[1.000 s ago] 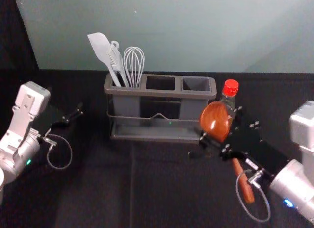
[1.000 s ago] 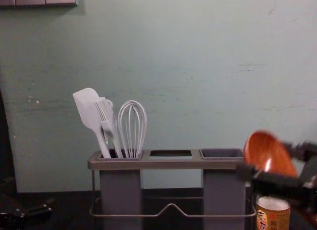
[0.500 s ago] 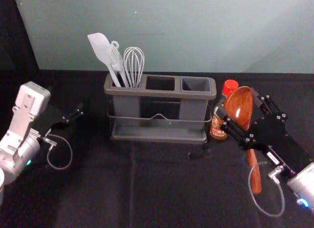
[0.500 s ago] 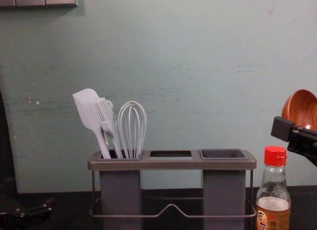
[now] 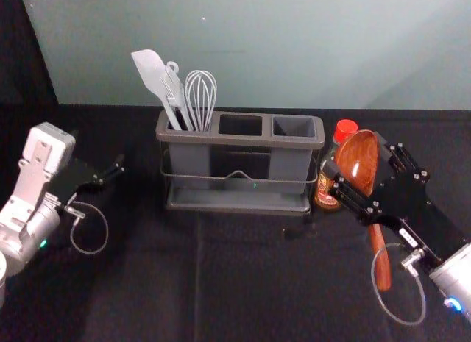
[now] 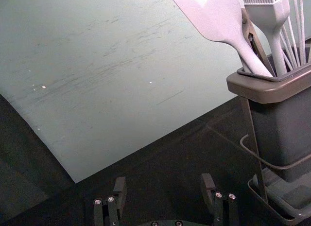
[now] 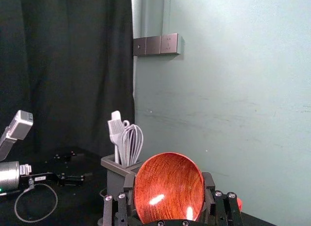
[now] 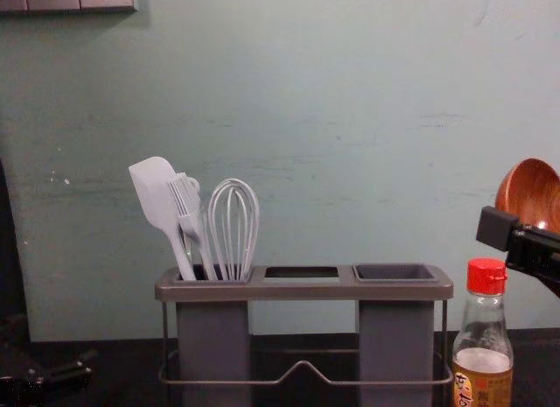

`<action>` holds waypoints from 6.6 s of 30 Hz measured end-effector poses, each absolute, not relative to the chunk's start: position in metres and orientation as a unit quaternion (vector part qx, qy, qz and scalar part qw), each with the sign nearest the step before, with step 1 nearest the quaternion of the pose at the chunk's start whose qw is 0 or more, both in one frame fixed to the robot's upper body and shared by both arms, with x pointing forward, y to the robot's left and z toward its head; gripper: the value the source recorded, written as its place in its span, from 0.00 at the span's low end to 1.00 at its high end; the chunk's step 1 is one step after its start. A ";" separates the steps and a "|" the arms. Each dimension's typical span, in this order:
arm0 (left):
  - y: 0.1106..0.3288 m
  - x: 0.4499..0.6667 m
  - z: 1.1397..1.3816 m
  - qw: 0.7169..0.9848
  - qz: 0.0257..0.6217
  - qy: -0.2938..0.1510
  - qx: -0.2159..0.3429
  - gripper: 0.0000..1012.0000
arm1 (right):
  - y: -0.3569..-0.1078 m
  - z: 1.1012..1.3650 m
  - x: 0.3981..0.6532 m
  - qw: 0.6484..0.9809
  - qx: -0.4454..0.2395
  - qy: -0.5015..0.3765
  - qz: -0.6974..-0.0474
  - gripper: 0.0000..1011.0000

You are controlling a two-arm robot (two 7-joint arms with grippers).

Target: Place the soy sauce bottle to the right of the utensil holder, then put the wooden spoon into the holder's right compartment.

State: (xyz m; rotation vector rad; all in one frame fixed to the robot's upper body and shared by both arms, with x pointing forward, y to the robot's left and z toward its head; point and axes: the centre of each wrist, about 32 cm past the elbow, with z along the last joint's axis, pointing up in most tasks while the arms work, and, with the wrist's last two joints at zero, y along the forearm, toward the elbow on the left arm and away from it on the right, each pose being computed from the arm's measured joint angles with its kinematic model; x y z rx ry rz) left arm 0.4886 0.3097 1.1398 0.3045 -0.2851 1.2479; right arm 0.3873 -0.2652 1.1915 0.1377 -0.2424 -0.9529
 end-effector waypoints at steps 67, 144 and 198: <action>0.310 0.489 1.140 0.791 0.580 -0.132 0.141 0.99 | -0.204 1.227 0.588 0.864 0.204 -0.233 -0.397 0.83; 0.310 0.489 1.140 0.791 0.580 -0.132 0.141 0.99 | -0.199 1.149 0.572 0.853 0.229 -0.195 -0.428 0.99; 0.310 0.489 1.140 0.791 0.580 -0.132 0.141 0.99 | -0.304 1.174 0.400 0.836 0.013 -0.101 -0.539 0.99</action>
